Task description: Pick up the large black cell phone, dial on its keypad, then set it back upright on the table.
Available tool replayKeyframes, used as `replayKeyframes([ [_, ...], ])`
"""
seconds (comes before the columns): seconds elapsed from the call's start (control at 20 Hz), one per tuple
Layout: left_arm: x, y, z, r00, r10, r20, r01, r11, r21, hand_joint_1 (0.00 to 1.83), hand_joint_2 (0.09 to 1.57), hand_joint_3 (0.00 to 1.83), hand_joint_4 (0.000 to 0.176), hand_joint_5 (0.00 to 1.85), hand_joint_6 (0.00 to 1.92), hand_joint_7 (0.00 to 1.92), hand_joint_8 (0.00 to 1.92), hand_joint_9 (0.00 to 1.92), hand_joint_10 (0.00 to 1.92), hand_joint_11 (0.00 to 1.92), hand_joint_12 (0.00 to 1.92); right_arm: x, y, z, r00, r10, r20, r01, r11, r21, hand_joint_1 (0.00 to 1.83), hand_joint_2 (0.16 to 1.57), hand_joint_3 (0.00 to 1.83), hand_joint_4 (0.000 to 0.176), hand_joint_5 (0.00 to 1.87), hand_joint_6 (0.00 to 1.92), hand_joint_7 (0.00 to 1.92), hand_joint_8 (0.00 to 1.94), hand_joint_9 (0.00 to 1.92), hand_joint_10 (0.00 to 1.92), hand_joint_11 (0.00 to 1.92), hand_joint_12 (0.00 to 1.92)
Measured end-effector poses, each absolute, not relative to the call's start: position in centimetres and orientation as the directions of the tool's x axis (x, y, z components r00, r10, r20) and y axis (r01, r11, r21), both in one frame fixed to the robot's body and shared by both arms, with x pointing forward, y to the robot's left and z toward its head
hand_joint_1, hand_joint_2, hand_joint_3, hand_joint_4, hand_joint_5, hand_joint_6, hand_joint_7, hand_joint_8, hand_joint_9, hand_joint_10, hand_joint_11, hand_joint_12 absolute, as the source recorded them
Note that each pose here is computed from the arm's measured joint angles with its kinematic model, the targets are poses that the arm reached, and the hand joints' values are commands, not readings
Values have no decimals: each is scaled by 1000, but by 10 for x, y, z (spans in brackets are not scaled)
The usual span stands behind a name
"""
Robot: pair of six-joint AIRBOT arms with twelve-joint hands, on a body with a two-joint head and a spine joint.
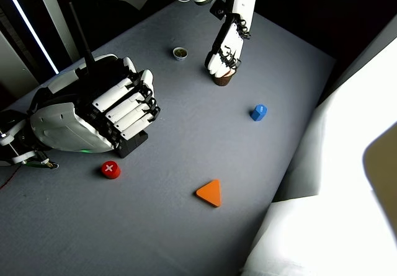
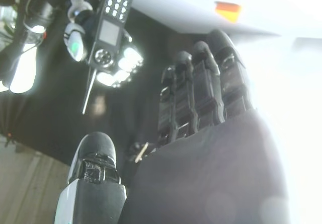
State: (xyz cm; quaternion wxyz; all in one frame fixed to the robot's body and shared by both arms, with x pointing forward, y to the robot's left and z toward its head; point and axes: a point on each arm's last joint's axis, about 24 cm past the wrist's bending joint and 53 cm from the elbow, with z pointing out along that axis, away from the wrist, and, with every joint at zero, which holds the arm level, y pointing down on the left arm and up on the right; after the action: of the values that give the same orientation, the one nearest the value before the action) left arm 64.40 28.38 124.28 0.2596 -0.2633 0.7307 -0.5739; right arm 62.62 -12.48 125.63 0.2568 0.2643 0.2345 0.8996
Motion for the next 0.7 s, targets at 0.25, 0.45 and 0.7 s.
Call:
replayKeyframes([
  [0.25, 645, 284, 1243, -724, -685, -77, -86, 201, -976, 0, 1198, 1, 0, 257, 8, 309, 8, 226, 6, 0, 606, 626, -125, 1256, -728, 587, 353, -340, -757, 558, 1225, 1153, 1, 0, 791, 19, 839, 24, 678, 500, 411, 1314],
  [0.45, 645, 284, 1243, -724, -685, -77, -86, 201, -976, 0, 1191, 0, 0, 227, 0, 248, 0, 201, 0, 0, 596, 626, -125, 1257, -728, 588, 353, -341, -757, 557, 1134, 1108, 0, 0, 757, 1, 778, 1, 648, 355, 390, 1280],
  [0.7, 645, 284, 1243, -724, -686, -77, -86, 201, -976, 0, 1194, 0, 0, 238, 1, 288, 2, 215, 2, 0, 597, 627, -125, 1256, -725, 592, 352, -342, -754, 561, 898, 1129, 0, 0, 514, 0, 502, 0, 470, 108, 83, 1343],
])
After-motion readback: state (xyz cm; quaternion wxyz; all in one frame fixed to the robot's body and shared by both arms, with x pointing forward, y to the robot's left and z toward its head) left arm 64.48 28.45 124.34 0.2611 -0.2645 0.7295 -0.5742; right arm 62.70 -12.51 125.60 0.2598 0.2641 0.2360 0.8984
